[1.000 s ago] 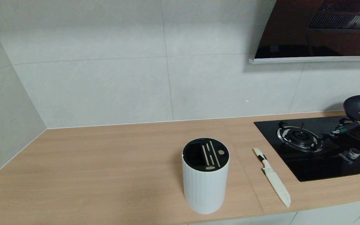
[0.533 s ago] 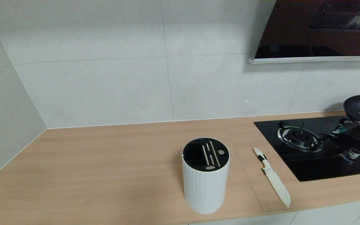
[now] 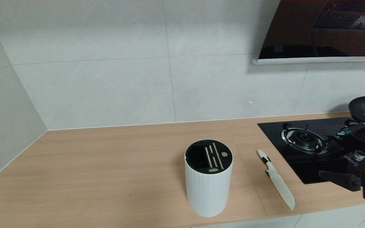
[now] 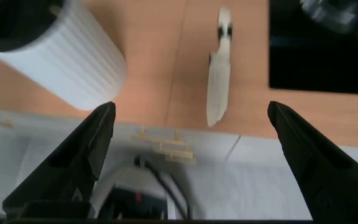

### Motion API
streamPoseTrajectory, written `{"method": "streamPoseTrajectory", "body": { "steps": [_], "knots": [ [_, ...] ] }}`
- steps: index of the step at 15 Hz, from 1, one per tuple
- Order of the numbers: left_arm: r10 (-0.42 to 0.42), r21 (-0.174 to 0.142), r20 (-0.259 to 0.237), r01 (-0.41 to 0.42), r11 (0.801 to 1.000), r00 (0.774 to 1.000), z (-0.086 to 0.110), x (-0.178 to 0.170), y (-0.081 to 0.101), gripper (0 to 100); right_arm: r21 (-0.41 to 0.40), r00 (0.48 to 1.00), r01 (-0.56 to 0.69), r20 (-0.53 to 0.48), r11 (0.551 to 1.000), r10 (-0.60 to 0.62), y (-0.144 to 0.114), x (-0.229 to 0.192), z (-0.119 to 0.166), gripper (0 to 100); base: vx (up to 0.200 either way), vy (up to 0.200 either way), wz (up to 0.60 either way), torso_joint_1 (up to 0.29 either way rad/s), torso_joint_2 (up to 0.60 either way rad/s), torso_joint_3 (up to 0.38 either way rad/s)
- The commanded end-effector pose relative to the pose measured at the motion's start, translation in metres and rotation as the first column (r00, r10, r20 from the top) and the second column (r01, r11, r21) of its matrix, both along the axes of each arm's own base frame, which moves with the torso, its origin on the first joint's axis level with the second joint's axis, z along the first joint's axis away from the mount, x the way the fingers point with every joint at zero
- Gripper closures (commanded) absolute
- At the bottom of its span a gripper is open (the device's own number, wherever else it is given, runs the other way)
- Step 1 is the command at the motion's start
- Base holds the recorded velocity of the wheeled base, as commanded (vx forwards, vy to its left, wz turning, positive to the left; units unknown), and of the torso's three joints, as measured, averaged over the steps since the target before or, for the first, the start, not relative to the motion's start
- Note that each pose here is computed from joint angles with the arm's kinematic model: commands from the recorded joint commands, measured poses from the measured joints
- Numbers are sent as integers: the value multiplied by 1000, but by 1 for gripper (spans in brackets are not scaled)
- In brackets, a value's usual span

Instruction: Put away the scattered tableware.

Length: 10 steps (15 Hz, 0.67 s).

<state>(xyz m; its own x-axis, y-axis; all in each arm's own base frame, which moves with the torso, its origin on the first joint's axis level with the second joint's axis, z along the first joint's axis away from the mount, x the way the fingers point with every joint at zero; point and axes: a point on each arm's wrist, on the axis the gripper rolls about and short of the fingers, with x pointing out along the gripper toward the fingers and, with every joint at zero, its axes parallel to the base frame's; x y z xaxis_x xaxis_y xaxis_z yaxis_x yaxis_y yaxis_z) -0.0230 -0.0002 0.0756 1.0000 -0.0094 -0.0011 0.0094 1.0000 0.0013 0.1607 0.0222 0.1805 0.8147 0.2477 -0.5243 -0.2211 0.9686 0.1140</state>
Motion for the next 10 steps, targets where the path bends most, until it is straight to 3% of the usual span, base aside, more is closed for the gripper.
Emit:
{"method": "streamPoseTrajectory", "body": {
  "steps": [1,6,10],
  "knots": [
    [0,0,0,0,1000,1000,0,0,0,0,-31,988,-31,-153,999,25,16,62,-32,0,0,0,0,0,0,0],
    [0,0,0,0,1000,1000,0,0,0,0,-69,971,-26,-237,997,9,25,102,-83,0,0,0,0,0,0,0],
    [0,0,0,0,1000,1000,0,0,0,0,-123,969,-2,-246,992,-29,34,132,-134,0,0,0,0,0,0,0]
  ]
}}
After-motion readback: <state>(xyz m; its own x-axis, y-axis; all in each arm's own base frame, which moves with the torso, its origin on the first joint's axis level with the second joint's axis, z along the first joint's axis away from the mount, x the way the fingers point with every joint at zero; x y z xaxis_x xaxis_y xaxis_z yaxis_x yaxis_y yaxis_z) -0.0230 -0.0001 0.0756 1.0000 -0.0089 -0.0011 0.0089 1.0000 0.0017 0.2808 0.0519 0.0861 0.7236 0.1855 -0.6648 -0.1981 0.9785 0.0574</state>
